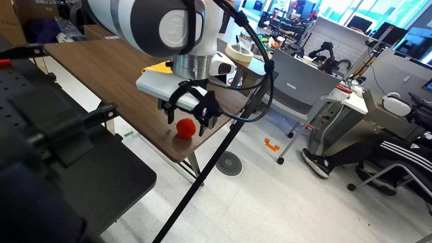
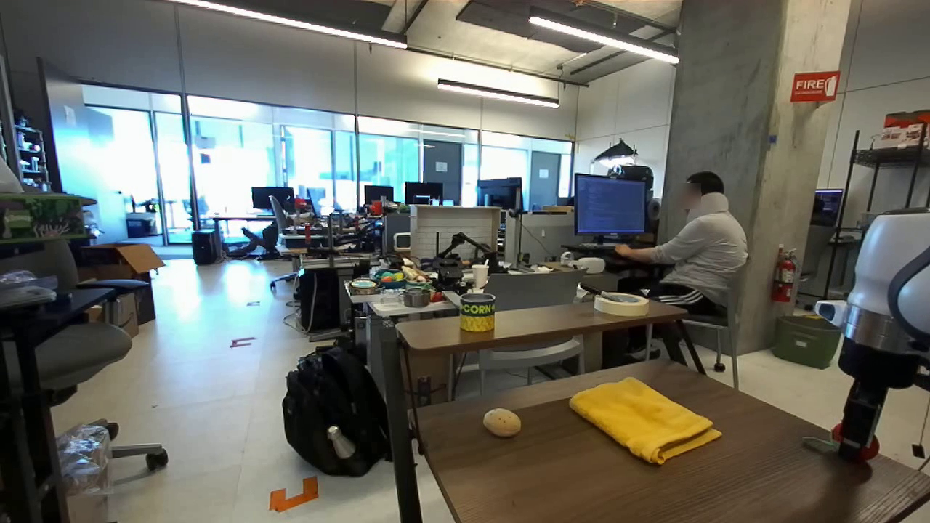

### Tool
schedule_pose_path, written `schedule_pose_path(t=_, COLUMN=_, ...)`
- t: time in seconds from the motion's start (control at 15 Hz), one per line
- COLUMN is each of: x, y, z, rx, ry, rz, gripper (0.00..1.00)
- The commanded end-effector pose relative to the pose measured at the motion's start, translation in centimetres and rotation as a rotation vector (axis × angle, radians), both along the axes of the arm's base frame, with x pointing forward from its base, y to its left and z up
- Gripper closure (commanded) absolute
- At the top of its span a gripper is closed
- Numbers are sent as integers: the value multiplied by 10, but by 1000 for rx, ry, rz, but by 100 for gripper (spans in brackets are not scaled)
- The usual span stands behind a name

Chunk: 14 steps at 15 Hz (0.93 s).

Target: Move the potato to the left, wipe the table with the yellow towel, move the red plush toy to the left, wipe the right side of the table with the towel, move the potato and red toy to the right, wipe the left side of the table

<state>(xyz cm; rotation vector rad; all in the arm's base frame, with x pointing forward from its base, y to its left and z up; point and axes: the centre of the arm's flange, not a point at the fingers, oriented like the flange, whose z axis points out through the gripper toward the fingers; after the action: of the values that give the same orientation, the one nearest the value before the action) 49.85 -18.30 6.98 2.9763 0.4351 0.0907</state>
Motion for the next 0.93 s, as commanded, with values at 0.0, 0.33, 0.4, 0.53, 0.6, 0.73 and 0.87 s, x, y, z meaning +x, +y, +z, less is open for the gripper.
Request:
schedule_pose_path(t=0.0, x=1, y=5, z=8, rx=-7, ry=22, rz=-23, gripper=35)
schedule_pose_path(t=0.33, x=1, y=14, z=8, rx=7, ry=51, rz=-24, gripper=73)
schedule_pose_path(t=0.4, x=1, y=17, z=10, rx=17, ry=48, rz=-21, gripper=78)
schedule_pose_path(t=0.53, x=0, y=38, z=19, rx=65, ry=-9, rz=-3, gripper=83)
schedule_pose_path(t=0.6, x=1, y=59, z=27, rx=114, ry=-83, rz=36, gripper=88)
schedule_pose_path(t=0.73, x=16, y=114, z=45, rx=185, ry=-155, rz=62, gripper=92)
schedule_pose_path(t=0.87, x=38, y=175, z=55, rx=279, ry=-198, rz=109, gripper=93)
